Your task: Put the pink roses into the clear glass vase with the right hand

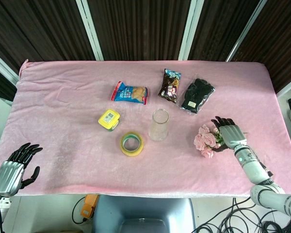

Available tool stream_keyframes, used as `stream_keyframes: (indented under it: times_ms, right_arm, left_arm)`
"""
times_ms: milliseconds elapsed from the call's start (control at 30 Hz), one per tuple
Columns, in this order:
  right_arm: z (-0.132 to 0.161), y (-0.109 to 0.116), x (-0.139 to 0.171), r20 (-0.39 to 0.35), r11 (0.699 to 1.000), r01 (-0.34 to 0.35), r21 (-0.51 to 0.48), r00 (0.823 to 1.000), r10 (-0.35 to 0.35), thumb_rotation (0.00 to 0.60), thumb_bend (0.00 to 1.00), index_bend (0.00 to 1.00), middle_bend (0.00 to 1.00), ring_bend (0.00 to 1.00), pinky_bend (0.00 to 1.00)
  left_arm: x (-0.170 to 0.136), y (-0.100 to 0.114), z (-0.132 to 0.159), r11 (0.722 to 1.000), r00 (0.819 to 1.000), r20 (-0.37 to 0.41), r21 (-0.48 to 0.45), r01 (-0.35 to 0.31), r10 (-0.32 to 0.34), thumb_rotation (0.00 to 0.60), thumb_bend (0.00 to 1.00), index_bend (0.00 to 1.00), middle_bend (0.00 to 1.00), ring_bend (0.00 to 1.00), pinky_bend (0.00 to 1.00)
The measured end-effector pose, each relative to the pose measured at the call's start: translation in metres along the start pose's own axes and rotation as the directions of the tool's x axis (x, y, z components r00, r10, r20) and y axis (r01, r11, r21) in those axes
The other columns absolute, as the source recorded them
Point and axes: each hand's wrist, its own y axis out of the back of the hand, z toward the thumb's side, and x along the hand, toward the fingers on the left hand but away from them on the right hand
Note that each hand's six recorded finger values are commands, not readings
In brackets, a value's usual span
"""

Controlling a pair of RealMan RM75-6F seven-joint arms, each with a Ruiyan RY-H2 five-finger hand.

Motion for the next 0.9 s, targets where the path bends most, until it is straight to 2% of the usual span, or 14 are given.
stream_keyframes:
  times_ms: [433, 600, 667, 700, 767, 900]
  right_arm:
    - [-0.002, -0.005, -0.001, 0.003, 1.000, -0.013, -0.002, 1.000, 0.013, 0.600, 0.18, 0.00, 0.00, 0.00, 0.10]
    - [0.005, -0.010, -0.009, -0.009, 1.000, -0.021, 0.006, 1.000, 0.021, 0.600, 0.18, 0.00, 0.01, 0.00, 0.29]
    - [0.009, -0.013, -0.014, -0.016, 1.000, -0.024, 0.007, 1.000, 0.024, 0.600, 0.18, 0.00, 0.09, 0.05, 0.32]
    - [0.012, -0.014, -0.016, -0.019, 1.000, -0.024, 0.006, 1.000, 0.024, 0.600, 0.18, 0.02, 0.16, 0.12, 0.37]
    - [0.016, -0.017, -0.021, -0.028, 1.000, -0.022, 0.003, 0.999, 0.022, 0.600, 0.18, 0.09, 0.24, 0.23, 0.46]
    - [0.024, -0.024, -0.028, -0.044, 1.000, -0.017, 0.009, 0.999, 0.017, 0.600, 0.18, 0.37, 0.42, 0.44, 0.68]
  left_arm:
    - [0.001, 0.000, 0.001, 1.000, 1.000, 0.004, -0.001, -0.001, 0.001, 0.600, 0.46, 0.23, 0.18, 0.10, 0.26]
    - [0.000, 0.000, 0.001, 1.000, 1.000, 0.005, 0.000, -0.001, 0.001, 0.600, 0.46, 0.23, 0.18, 0.10, 0.26]
    - [0.000, 0.001, 0.000, 1.000, 1.000, 0.003, -0.002, -0.003, 0.003, 0.600, 0.46, 0.23, 0.18, 0.10, 0.26]
    - [0.000, 0.001, 0.000, 1.000, 1.000, 0.002, -0.003, -0.005, 0.005, 0.600, 0.46, 0.23, 0.18, 0.10, 0.26]
    - [-0.001, 0.002, -0.001, 1.000, 1.000, -0.002, -0.005, -0.008, 0.008, 0.600, 0.46, 0.23, 0.18, 0.10, 0.26]
    - [-0.002, 0.005, -0.004, 1.000, 1.000, -0.010, -0.010, -0.015, 0.015, 0.600, 0.46, 0.23, 0.18, 0.10, 0.26]
